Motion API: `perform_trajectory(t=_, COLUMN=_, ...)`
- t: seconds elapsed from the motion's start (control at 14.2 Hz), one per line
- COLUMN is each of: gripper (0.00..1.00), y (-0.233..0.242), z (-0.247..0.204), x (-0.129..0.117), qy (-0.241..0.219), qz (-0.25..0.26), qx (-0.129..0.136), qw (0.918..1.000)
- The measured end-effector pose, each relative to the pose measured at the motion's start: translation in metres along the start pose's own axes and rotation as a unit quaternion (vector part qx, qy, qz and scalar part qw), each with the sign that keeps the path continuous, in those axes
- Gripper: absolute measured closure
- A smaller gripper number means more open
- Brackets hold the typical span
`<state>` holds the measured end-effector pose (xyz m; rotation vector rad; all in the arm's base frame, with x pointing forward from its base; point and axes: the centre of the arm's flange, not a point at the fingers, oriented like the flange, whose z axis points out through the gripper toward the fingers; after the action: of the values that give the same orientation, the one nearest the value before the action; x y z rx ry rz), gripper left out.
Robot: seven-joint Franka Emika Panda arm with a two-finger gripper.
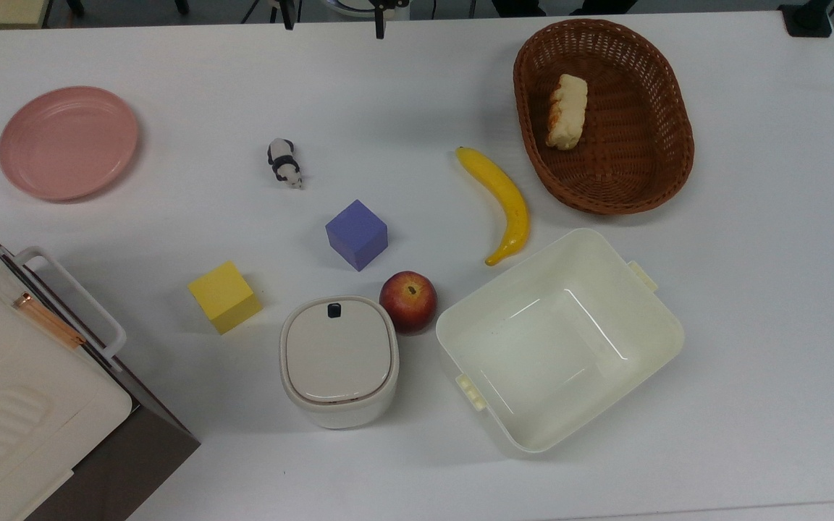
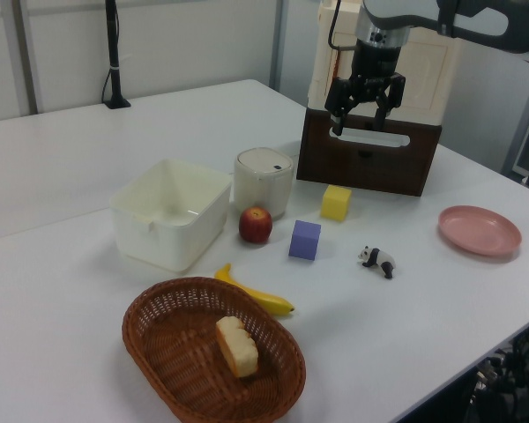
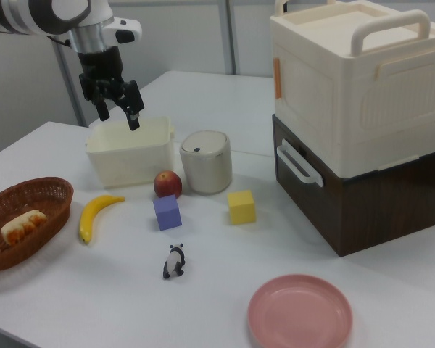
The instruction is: Slide the drawer open
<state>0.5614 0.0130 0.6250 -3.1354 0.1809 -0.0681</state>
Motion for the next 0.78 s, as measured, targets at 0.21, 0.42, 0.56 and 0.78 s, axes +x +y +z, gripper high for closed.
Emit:
perform_trajectory(t=0.21, gripper=0.0, y=-0.0008, z=-0.0017, x=-0.0008, qy=0.001, qz=-0.013, qx=0.0, qw=0.9999)
perform_trajectory(t=0.42, gripper=0.0, y=-0.0028, z=-0.0032, x=-0.0018, qy=0.003, qz=-0.019, qx=0.001, qw=0.9998)
perform_trajectory(t=0.56, gripper=0.0, y=-0.0028, z=-0.0032, x=-0.0019, qy=0.003, qz=-0.019, qx=0.001, qw=0.9998)
perform_trajectory(t=0.78, gripper=0.0, y=-0.0028, z=-0.0032, x=-0.0019, qy=0.003, qz=-0.019, qx=0.001, qw=0.9998)
